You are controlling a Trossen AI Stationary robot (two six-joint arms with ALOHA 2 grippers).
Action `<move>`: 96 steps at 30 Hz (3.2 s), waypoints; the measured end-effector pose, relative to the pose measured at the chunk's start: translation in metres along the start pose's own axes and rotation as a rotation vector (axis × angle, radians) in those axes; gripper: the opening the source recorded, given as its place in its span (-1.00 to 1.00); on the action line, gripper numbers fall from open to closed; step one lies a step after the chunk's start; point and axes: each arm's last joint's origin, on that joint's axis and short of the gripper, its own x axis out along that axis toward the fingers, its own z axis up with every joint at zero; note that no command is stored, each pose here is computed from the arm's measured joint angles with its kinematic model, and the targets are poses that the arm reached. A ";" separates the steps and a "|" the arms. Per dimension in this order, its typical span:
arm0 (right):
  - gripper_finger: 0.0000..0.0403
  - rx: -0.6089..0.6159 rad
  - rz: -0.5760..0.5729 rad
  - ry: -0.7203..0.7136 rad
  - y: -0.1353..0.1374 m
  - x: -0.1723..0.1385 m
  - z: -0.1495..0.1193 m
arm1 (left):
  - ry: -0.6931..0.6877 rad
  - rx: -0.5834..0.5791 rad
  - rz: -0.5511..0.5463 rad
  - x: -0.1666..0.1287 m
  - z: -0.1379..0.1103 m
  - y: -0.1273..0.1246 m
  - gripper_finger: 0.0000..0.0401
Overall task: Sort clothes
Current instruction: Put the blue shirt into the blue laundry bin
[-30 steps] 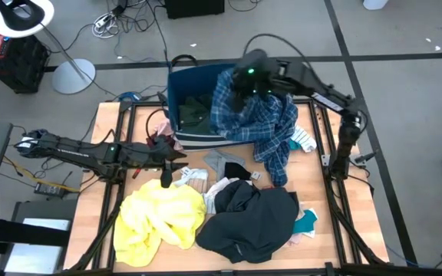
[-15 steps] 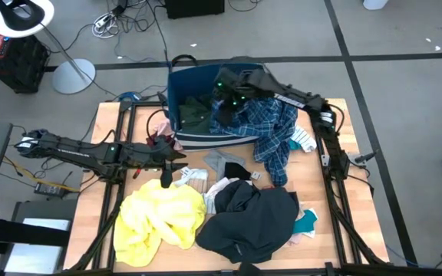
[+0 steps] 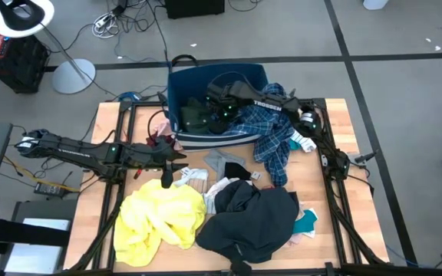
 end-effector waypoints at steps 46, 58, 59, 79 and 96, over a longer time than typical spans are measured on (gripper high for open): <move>0.04 0.292 -0.166 -0.483 0.000 -0.227 -0.317 | -0.030 0.041 -0.107 0.008 -0.019 0.001 -0.19; 0.04 0.316 -0.173 -0.530 -0.002 -0.119 -0.344 | -0.030 0.022 -0.105 0.008 -0.019 0.001 -0.19; 0.04 0.319 -0.170 -0.538 -0.001 -0.113 -0.344 | -0.030 0.022 -0.102 0.008 -0.019 0.001 -0.19; 0.36 0.323 -0.098 -0.572 0.000 0.002 -0.355 | -0.035 0.020 -0.091 0.008 -0.018 0.001 -0.19; -0.93 0.321 -0.060 -0.620 0.005 0.023 -0.345 | -0.034 0.013 -0.090 0.008 -0.018 0.001 -0.19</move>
